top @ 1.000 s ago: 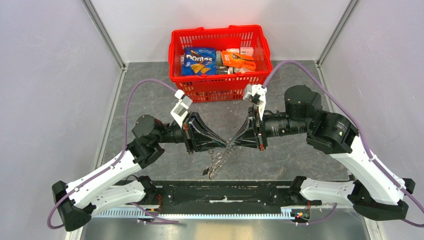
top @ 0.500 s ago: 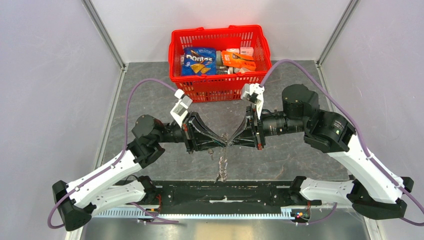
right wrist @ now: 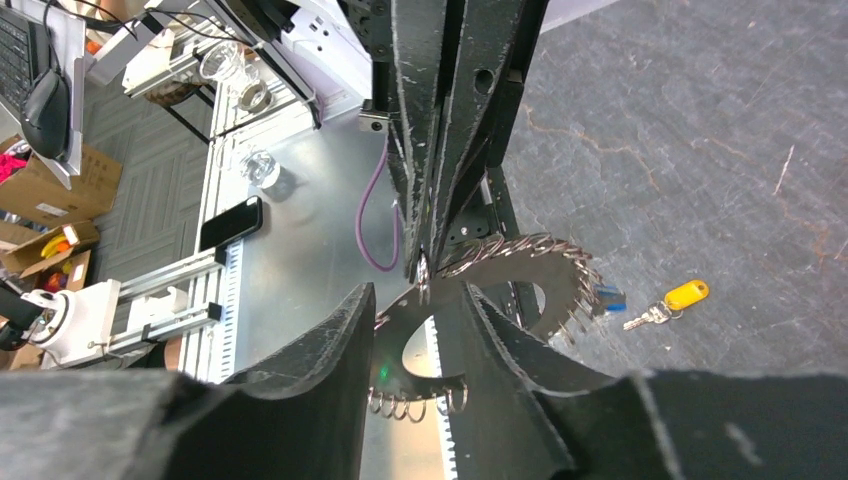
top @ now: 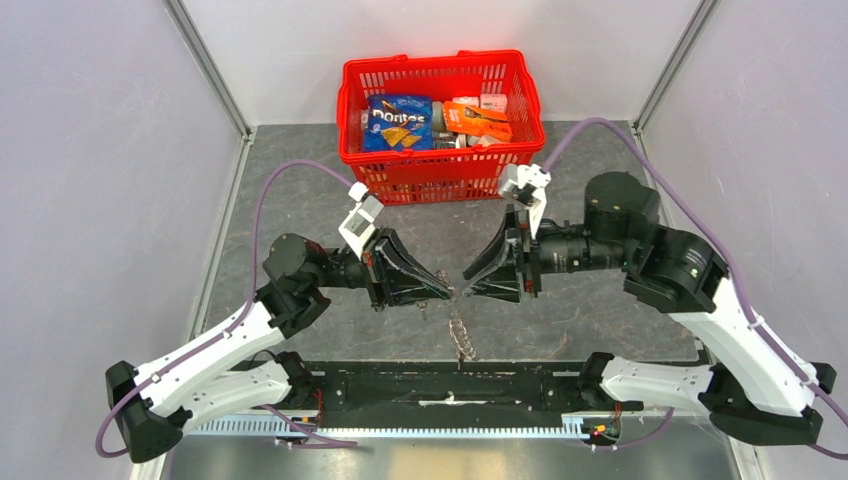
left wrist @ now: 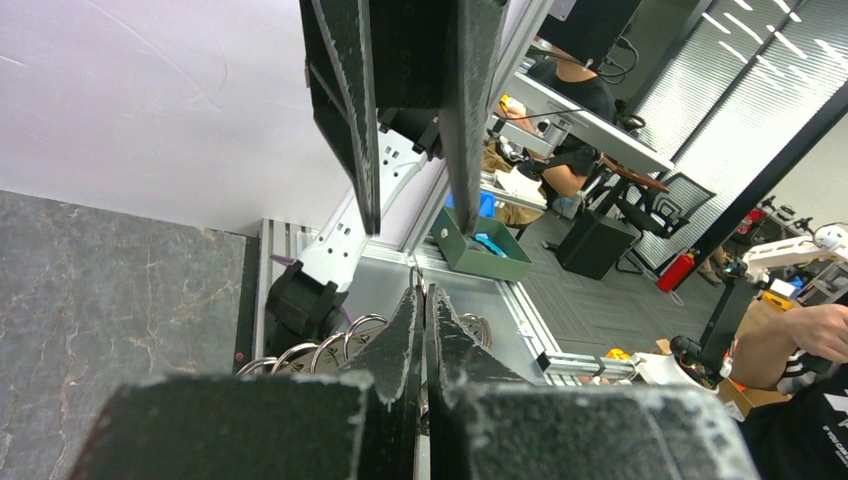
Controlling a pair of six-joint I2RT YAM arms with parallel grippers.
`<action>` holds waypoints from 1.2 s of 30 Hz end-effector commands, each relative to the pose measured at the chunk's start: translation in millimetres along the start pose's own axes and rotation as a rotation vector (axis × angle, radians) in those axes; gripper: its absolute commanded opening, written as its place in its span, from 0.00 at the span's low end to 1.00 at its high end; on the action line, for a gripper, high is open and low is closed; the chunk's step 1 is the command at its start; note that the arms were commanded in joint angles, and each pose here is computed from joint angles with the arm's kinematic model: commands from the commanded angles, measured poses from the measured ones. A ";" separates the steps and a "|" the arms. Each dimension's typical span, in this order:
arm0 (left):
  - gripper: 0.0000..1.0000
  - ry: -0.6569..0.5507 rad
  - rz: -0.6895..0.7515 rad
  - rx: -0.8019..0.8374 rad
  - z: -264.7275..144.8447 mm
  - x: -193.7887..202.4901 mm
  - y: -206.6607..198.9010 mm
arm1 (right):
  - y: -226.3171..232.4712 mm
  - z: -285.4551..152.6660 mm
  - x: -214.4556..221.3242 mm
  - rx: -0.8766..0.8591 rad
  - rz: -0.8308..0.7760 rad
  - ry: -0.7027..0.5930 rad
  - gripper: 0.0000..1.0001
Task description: Put the keys on the keyring
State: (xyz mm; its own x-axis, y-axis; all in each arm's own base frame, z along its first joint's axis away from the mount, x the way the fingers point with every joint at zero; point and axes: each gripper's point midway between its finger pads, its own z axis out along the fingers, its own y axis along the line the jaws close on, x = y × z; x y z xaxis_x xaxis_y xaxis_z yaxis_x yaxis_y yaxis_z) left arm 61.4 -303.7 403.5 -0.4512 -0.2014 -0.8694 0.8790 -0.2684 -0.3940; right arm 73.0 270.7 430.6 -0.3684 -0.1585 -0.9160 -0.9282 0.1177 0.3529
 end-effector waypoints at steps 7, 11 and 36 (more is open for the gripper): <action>0.02 -0.101 0.069 0.220 -4.9 -24.5 -49.8 | 4.8 -14.3 -11.5 0.028 -0.039 -0.065 0.52; 0.02 -0.126 0.092 0.339 -12.2 -29.5 -75.0 | -9.7 -11.8 -5.3 0.090 -0.040 -0.049 0.53; 0.02 -0.172 0.141 0.569 -34.7 -42.7 -129.6 | -87.7 35.8 56.4 0.290 0.066 0.095 0.53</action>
State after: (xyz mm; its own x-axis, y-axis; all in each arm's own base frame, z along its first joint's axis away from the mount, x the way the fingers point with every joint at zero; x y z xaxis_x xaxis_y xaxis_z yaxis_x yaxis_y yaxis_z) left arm -15.4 -245.5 458.8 -0.4153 -0.3371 -0.8449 0.7452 -0.6587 -0.1035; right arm 130.2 283.2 321.9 -0.4963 -0.3035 -0.8134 -0.8359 0.4199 0.3534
